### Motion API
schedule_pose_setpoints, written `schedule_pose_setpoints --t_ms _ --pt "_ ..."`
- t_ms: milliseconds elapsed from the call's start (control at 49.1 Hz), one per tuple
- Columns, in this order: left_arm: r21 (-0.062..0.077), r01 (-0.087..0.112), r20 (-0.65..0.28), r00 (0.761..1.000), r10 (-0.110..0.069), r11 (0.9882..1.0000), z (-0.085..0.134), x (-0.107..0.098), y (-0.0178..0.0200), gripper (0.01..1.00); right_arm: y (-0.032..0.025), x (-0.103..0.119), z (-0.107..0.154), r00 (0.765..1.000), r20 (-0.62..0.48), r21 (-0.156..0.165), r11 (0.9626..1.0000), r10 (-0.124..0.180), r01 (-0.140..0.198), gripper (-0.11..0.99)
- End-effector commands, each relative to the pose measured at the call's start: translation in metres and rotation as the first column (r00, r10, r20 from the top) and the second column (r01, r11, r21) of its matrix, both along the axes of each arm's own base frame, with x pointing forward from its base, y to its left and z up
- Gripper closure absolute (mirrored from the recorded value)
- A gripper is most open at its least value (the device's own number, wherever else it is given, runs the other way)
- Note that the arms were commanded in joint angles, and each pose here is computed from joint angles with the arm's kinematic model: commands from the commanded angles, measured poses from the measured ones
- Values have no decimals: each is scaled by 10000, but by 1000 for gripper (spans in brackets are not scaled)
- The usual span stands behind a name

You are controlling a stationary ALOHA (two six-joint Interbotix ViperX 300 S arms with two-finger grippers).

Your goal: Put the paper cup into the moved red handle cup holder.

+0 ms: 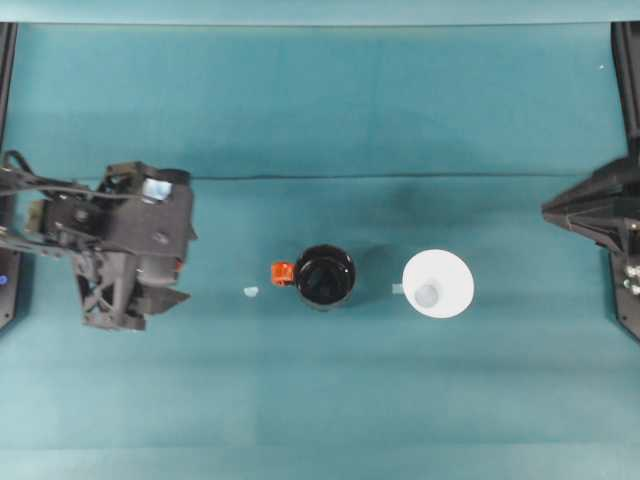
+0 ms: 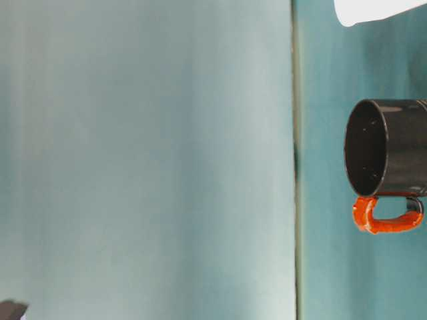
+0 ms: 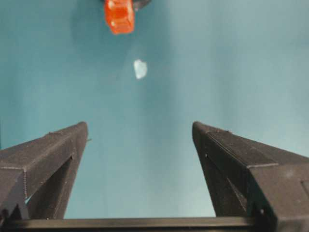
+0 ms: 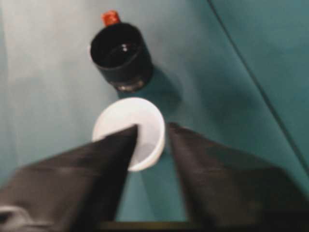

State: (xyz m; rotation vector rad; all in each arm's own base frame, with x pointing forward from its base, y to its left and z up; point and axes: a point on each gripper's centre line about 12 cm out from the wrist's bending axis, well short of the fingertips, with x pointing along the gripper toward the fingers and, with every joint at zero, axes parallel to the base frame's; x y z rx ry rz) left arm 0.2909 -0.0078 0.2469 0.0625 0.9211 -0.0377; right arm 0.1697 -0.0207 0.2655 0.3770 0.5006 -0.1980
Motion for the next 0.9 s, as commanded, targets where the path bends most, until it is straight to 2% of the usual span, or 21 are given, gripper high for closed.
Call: schedule_pose_setpoints --t_ms 0,102,204,285,428,509,713,876 --pt "20 9 292 9996 -10 10000 80 -3 2 73 -10 64 96 9996 -74 509 9983 -280 284 655" --pt "20 -6 292 9996 6 10000 80 -3 7 73 -14 99 83 9975 -407 1064 9924 -574 615 373" --pt "20 -22 292 9996 21 10000 80 -3 11 73 2 120 71 9976 -525 946 9943 -440 488 81" --pt "20 -21 292 9996 21 10000 76 -4 11 73 -8 123 65 9974 -564 844 9952 -450 497 -81" --pt "32 -26 216 9998 26 10000 70 -11 16 76 -26 155 55 9945 -902 848 9946 -526 603 -94" --pt "13 -35 231 9997 35 10000 76 -9 11 77 -34 223 10 9820 -1825 916 9936 -488 664 -91" --pt "14 -35 200 9998 35 10000 71 -4 11 78 -75 567 -220 9047 -4250 1014 9916 -297 802 -85" --pt "17 -53 124 9999 52 10000 65 -15 16 78 -111 858 -413 8537 -5203 1074 9900 -222 912 -85"
